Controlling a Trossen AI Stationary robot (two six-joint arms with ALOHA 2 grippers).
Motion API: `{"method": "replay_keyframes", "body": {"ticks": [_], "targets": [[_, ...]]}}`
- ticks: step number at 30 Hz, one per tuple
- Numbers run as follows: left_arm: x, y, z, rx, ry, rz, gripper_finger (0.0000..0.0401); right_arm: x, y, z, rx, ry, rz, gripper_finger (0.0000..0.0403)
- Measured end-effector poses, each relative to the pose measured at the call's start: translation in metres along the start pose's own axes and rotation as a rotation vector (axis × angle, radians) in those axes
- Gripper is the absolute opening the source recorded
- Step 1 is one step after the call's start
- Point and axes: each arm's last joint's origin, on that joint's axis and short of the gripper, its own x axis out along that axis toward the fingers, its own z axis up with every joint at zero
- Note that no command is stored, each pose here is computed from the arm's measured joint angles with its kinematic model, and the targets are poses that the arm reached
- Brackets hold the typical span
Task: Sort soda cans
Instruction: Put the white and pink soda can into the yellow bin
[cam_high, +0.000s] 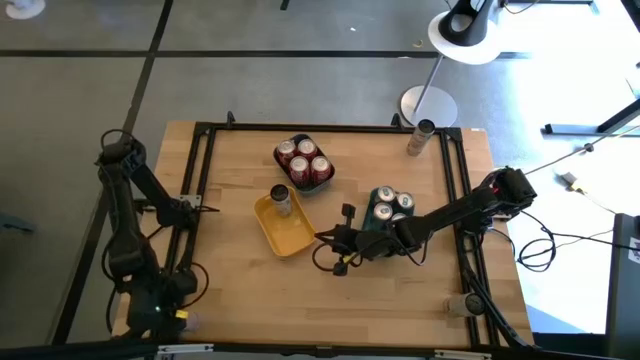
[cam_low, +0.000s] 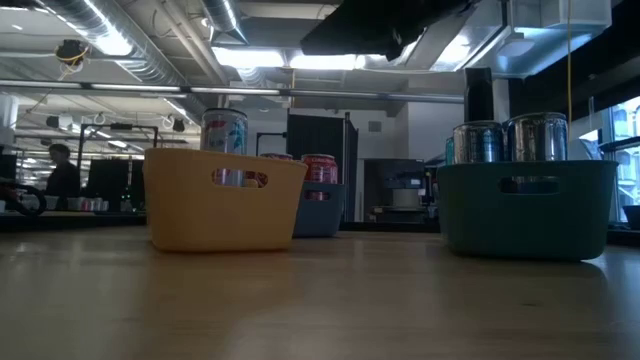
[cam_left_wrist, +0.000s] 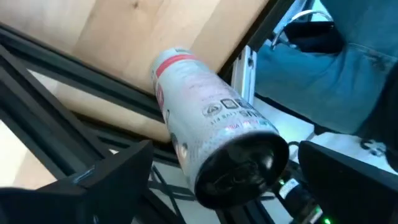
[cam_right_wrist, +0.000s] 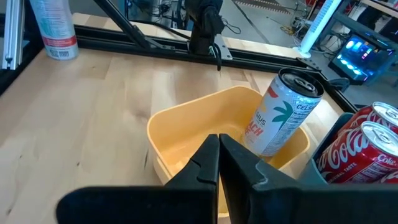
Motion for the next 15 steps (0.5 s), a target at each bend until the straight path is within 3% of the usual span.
{"method": "replay_keyframes", "body": {"ticks": [10,15], "targets": [[0.029,-0.003,-0.002,0.123,0.034,0.117,0.0388,0.0,0.0,0.0,-0.002,0.001,0.0,0.0012],[0.04,-0.006,-0.004,0.294,0.06,0.137,0.0388,0.0,0.0,0.0,-0.001,0.001,-0.005,0.0012]]}}
